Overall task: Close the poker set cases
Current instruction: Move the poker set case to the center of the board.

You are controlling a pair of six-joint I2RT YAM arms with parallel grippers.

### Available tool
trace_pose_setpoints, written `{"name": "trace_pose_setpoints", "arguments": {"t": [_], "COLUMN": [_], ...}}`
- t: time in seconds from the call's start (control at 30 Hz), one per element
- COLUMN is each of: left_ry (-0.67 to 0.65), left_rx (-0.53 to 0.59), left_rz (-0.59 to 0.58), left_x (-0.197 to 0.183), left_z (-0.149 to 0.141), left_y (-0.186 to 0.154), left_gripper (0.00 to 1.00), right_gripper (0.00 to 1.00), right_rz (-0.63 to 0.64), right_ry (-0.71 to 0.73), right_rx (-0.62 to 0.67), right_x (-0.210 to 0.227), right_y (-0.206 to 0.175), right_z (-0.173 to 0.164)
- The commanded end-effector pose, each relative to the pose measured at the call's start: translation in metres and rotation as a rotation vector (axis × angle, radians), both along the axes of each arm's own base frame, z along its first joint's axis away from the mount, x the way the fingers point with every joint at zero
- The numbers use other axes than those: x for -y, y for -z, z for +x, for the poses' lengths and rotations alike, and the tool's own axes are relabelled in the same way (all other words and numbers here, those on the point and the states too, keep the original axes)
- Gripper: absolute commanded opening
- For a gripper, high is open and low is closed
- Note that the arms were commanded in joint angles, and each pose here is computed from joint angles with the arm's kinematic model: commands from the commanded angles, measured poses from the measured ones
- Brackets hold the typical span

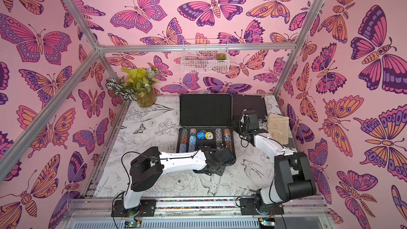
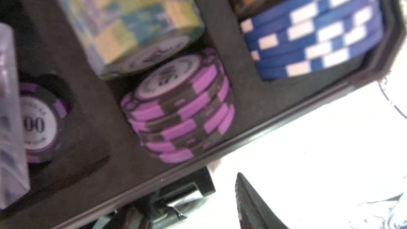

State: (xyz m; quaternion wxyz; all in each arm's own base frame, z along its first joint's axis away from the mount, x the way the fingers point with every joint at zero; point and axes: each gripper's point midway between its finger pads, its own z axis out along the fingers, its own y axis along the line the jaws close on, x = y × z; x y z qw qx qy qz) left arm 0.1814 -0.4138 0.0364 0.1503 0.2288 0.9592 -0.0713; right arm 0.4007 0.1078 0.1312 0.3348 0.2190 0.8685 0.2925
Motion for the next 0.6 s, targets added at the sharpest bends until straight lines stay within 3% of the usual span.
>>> {"name": "trace_pose_setpoints", "arguments": {"t": [0.0,0.23,0.37,0.57], "left_ry": [0.043,0.08,0.041,-0.125], "left_rx": [0.006,0.0,0.045,0.121], "left_rz": [-0.118,-0.227,-0.281,-0.328], "left_x": [0.023,0.011,-0.014,-0.085], "left_z": [0.0,0.01,0.046,0.121], "left_y": [-0.027,-0.074,-0.104,-0.13], "left_gripper": [0.61,0.65,0.64,0.63], "right_gripper": [0.46,0.46,0.46,0.46], "right_rz": [-0.025,-0.065,-0.057,-0.062], "right_ry": [-0.021,-0.055,-0.083,-0.134], "right_rx": [0.011,0.017,0.018,0.01], "right_x": [0.004,0.004,-0.002,-0.015], "right_y": [-0.006,-0.011,-0.01,-0.007], "right_z": [-0.005,-0.006,-0.006,-0.01]}}
